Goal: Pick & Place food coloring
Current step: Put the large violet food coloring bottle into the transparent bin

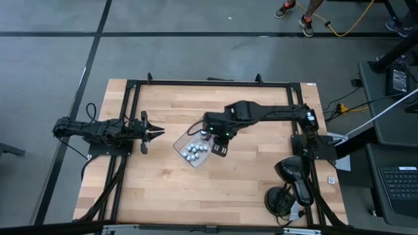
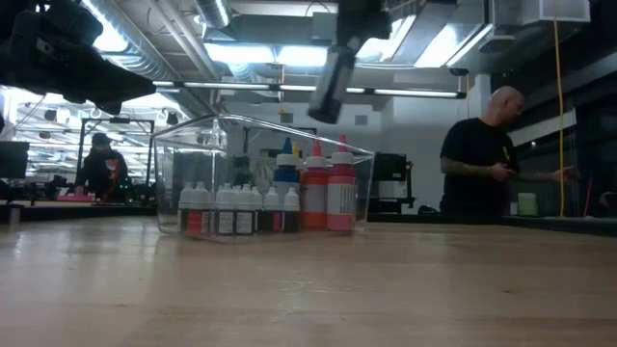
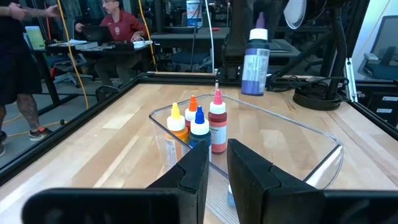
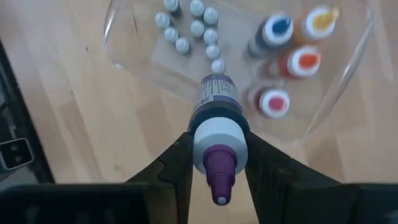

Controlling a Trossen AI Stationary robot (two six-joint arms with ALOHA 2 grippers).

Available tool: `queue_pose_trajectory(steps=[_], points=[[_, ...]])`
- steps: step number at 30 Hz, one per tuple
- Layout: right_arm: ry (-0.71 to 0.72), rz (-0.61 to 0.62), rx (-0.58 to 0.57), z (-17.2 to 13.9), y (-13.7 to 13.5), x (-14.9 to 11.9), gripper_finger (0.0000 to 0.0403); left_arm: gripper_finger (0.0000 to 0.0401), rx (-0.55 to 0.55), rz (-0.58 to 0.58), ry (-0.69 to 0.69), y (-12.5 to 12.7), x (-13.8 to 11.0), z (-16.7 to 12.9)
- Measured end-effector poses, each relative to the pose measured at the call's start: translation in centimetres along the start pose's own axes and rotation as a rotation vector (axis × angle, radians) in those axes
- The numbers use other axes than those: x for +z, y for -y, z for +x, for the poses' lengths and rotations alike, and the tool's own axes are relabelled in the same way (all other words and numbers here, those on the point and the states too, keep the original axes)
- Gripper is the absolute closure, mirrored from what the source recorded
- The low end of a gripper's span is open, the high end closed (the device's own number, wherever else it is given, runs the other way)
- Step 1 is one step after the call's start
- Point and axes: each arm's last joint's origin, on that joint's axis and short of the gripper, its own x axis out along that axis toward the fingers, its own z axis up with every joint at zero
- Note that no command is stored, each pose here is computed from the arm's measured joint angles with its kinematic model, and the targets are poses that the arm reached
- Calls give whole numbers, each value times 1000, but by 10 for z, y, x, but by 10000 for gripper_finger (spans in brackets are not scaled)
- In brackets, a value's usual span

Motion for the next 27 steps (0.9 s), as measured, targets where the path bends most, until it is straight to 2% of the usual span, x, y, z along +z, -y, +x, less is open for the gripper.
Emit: queue_pose_trajectory(steps=[6, 13, 23, 27], points=[[-9, -99, -12, 16, 6, 16, 282, 343, 0, 0, 0, 0, 0, 0], [-71, -210, -36, 44, 8, 23, 282, 347, 0, 0, 0, 0, 0, 0], [-77, -351, -158, 63, 10, 28, 282, 346, 0, 0, 0, 0, 0, 0], [-86, -370, -187, 72, 10, 29, 282, 345, 0, 0, 0, 0, 0, 0]])
